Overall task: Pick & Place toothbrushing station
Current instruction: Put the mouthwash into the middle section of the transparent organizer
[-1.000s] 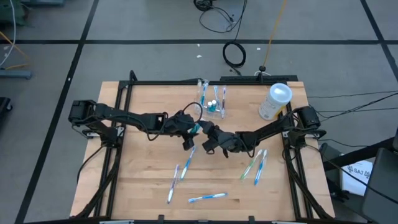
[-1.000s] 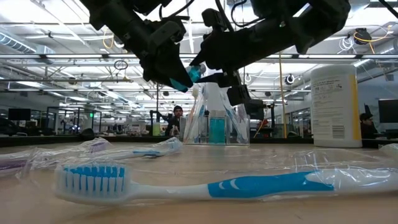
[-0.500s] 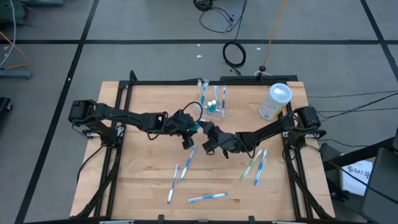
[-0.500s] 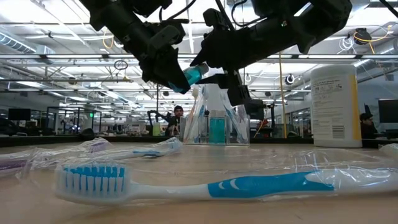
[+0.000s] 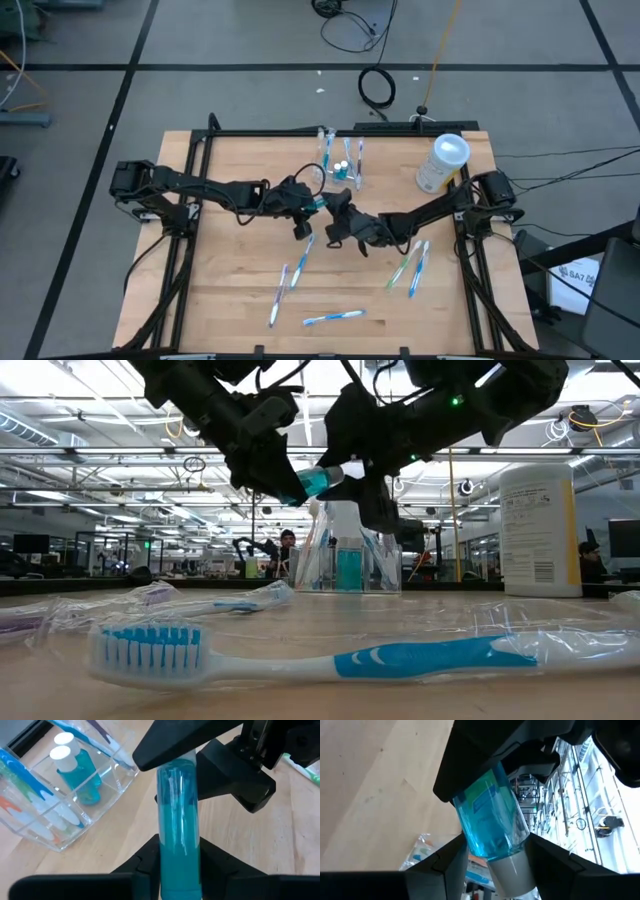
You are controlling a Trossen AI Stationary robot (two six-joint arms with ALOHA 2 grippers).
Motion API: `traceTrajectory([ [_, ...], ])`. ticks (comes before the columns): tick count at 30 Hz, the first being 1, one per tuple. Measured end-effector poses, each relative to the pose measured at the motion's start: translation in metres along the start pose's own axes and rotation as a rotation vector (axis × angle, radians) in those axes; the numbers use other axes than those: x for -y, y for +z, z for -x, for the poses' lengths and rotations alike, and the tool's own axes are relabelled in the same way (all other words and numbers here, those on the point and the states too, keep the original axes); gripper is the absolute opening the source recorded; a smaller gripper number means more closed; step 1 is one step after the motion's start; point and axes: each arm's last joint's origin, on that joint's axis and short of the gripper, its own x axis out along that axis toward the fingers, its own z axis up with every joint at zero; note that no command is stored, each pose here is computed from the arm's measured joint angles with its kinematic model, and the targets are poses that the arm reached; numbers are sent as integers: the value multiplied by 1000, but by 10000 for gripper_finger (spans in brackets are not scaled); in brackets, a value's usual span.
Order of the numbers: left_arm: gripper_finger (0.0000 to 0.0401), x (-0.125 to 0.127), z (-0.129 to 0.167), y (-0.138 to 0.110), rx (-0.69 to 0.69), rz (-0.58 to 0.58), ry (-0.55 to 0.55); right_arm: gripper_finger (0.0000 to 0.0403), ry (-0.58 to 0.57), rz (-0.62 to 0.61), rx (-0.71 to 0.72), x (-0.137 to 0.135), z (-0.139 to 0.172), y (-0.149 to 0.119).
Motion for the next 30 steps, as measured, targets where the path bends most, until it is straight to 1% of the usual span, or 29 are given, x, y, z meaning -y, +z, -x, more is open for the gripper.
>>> traceTrajectory([
  [4, 94, 0, 0, 2, 15, -1, 0, 183, -28, 50, -55, 2, 6, 3],
  [6, 94, 0, 0, 2, 15, 1, 18, 183, -50, 66, -120, 4, 12, 3],
  [10, 93, -2, 0, 0, 5, 1, 45, 183, -70, 102, -180, 5, 22, 7],
  [15, 93, -2, 0, 1, 11, 4, 50, 183, -103, 69, -218, 10, 34, 12],
  [17, 93, -3, 0, 2, 19, 3, 51, 183, -126, -7, -221, 18, 39, 13],
  [20, 93, -5, 0, 4, 35, -21, 53, 183, -144, -118, -191, 36, 52, 8],
  [21, 93, -5, 1, 5, 39, -32, 53, 183, -151, -190, -164, 44, 55, 6],
  [24, 93, -7, 14, 10, 60, -82, 53, 183, -120, -469, 2, 60, 65, -10],
  [27, 93, -12, 38, 19, 110, -94, 49, 183, 0, -715, 201, 63, 67, -35],
  [29, 93, -18, 56, 26, 157, -119, 57, 183, 80, -843, 315, 62, 65, -53],
  [30, 93, -21, 64, 29, 178, -141, 60, 183, 98, -910, 381, 62, 62, -61],
])
